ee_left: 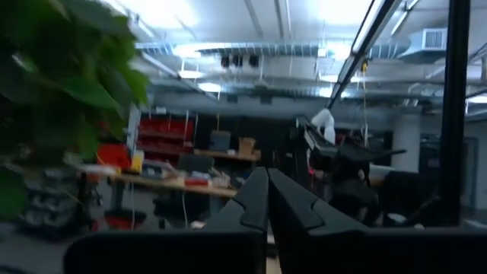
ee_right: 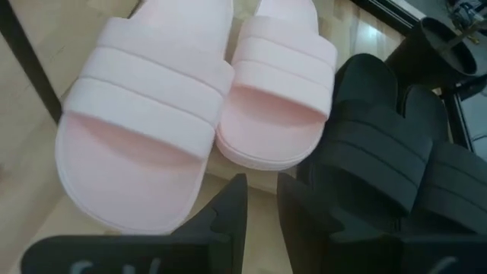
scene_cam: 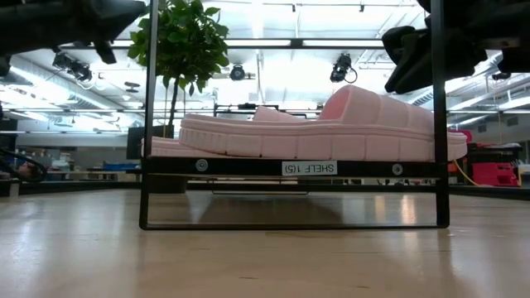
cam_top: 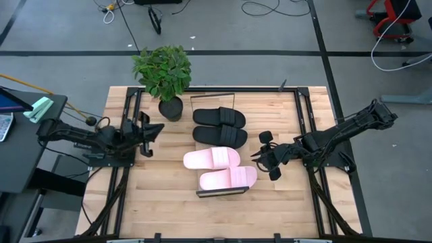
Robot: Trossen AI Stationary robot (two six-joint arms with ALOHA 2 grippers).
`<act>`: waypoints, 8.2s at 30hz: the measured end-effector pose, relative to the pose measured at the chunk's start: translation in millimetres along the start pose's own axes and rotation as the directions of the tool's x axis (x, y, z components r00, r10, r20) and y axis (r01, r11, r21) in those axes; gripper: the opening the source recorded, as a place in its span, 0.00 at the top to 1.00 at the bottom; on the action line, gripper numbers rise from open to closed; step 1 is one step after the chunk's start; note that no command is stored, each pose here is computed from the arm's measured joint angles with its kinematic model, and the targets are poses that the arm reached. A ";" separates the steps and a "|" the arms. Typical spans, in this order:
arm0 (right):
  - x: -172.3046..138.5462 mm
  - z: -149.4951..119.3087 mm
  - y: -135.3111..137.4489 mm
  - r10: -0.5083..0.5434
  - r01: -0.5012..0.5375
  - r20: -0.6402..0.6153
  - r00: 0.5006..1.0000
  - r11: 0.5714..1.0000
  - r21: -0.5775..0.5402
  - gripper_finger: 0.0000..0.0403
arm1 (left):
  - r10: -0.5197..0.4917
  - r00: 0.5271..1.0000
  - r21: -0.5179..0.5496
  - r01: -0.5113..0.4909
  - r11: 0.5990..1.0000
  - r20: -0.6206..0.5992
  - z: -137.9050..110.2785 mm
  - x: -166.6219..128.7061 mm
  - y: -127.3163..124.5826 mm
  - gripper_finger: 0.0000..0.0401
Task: Pick and place slides into the shelf
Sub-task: Return to Home Position
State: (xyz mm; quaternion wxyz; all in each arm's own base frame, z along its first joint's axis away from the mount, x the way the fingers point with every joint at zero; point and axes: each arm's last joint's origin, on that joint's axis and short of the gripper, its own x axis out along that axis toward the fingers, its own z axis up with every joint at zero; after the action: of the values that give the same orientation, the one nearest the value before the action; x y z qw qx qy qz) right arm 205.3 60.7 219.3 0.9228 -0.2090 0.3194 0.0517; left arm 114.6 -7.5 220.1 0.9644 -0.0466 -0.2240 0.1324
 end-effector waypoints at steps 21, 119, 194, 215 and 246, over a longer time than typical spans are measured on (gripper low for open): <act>3.7 -4.3 -15.2 -0.060 0.062 -0.030 0.998 0.994 0.087 0.80 | -0.027 0.997 0.129 0.035 0.991 -0.069 -7.5 -16.4 13.1 0.98; -56.5 -121.1 -16.2 -0.144 -0.117 0.635 0.759 0.930 0.350 1.00 | -0.078 0.933 0.073 0.111 0.991 -0.351 -32.8 -30.7 25.2 0.97; -53.6 -121.8 -15.7 -0.127 -0.158 0.618 0.776 0.909 0.385 0.96 | -0.212 0.889 -0.065 0.203 0.977 -0.406 -37.4 -33.0 22.4 0.91; -53.5 -121.8 -15.6 -0.126 -0.158 0.618 0.776 0.910 0.385 0.96 | -0.212 0.889 -0.065 0.203 0.977 -0.406 -37.5 -33.0 22.4 0.92; -53.4 -121.9 -15.6 -0.126 -0.158 0.617 0.777 0.909 0.385 0.96 | -0.212 0.889 -0.065 0.203 0.977 -0.406 -37.5 -33.0 22.4 0.92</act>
State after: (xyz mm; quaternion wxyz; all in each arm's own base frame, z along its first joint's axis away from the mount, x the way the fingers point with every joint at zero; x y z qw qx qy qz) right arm 97.4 -2.5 171.1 0.9980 0.0243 -0.0023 0.0574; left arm 97.5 3.7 169.3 0.9979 -0.0592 -0.0215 0.0135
